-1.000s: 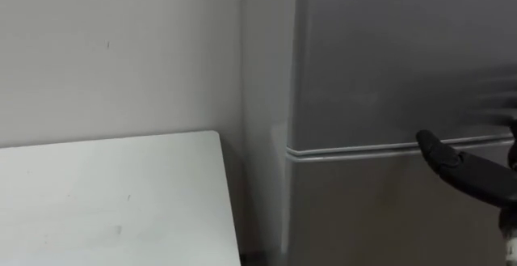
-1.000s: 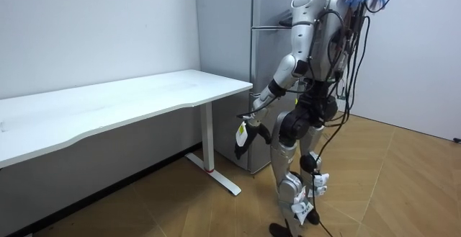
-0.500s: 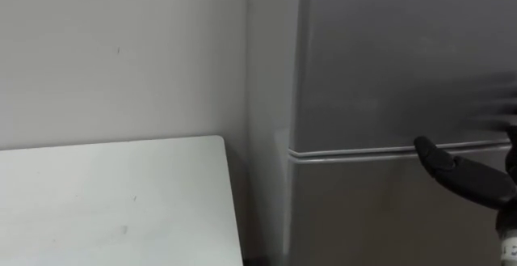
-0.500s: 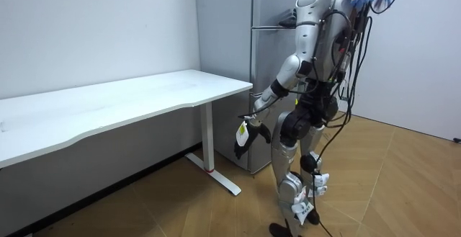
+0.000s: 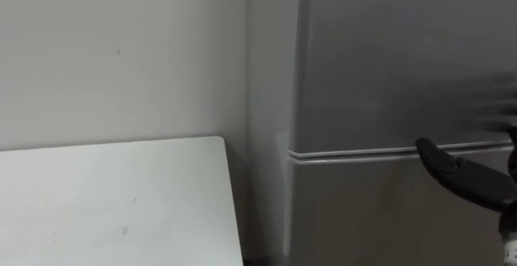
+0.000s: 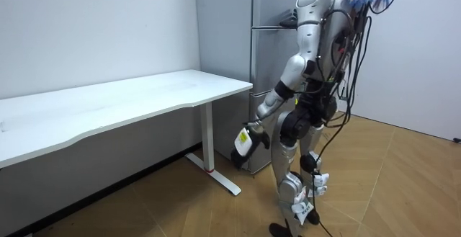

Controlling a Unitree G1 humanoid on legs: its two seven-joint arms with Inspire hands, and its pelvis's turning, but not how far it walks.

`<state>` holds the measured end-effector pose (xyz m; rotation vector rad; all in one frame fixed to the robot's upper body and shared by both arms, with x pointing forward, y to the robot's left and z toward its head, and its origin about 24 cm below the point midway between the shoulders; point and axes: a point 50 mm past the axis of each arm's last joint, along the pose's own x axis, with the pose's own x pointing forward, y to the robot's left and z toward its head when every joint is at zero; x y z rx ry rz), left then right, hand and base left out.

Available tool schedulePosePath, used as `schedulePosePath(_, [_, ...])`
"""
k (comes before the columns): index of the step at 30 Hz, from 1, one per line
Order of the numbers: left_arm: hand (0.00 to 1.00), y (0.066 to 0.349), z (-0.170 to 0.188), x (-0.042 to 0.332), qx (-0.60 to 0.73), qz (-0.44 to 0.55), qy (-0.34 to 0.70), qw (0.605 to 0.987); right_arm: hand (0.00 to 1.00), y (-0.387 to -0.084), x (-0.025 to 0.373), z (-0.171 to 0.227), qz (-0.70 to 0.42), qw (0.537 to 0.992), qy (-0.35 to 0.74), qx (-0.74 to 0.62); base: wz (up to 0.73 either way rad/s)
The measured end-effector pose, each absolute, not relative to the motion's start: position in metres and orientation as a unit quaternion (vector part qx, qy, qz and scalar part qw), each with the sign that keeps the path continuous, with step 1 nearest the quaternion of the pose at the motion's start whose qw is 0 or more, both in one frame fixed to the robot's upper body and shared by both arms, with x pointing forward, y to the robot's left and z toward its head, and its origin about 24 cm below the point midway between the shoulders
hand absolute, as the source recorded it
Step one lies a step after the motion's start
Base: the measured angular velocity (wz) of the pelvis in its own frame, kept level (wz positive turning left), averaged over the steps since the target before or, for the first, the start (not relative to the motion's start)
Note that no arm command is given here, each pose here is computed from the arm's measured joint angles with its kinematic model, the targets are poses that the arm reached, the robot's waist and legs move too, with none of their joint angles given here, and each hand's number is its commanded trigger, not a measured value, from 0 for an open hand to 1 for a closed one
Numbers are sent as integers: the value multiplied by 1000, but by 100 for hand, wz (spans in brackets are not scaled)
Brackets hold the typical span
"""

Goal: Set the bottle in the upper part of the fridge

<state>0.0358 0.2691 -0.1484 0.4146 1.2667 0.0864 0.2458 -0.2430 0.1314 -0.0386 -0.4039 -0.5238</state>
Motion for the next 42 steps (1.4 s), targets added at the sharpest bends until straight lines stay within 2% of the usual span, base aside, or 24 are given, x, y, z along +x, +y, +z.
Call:
schedulePosePath(5, [0, 274, -151, -26, 192, 77, 652, 730, 0, -258, 236, 125, -285, 939, -192, -9, 19])
schedulePosePath(8, [0, 270, -151, -41, 182, 83, 663, 721, 0, -270, 233, 123, -310, 931, -190, 13, 17])
schedulePosePath(17, [0, 274, -147, -27, 172, 113, 632, 747, 0, -306, 211, 125, -387, 904, -184, 19, 10])
schedulePosePath(24, [0, 276, -146, -26, 174, 123, 628, 749, 0, -335, 184, 122, -465, 867, -175, 26, 1])
schedulePosePath(34, [0, 272, -147, -25, 174, 130, 628, 747, 0, -343, 164, 97, -530, 839, -121, 19, 1])
schedulePosePath(42, [0, 273, -147, -16, 180, 133, 617, 754, 0, -345, 147, 52, -581, 814, -27, 11, -1])
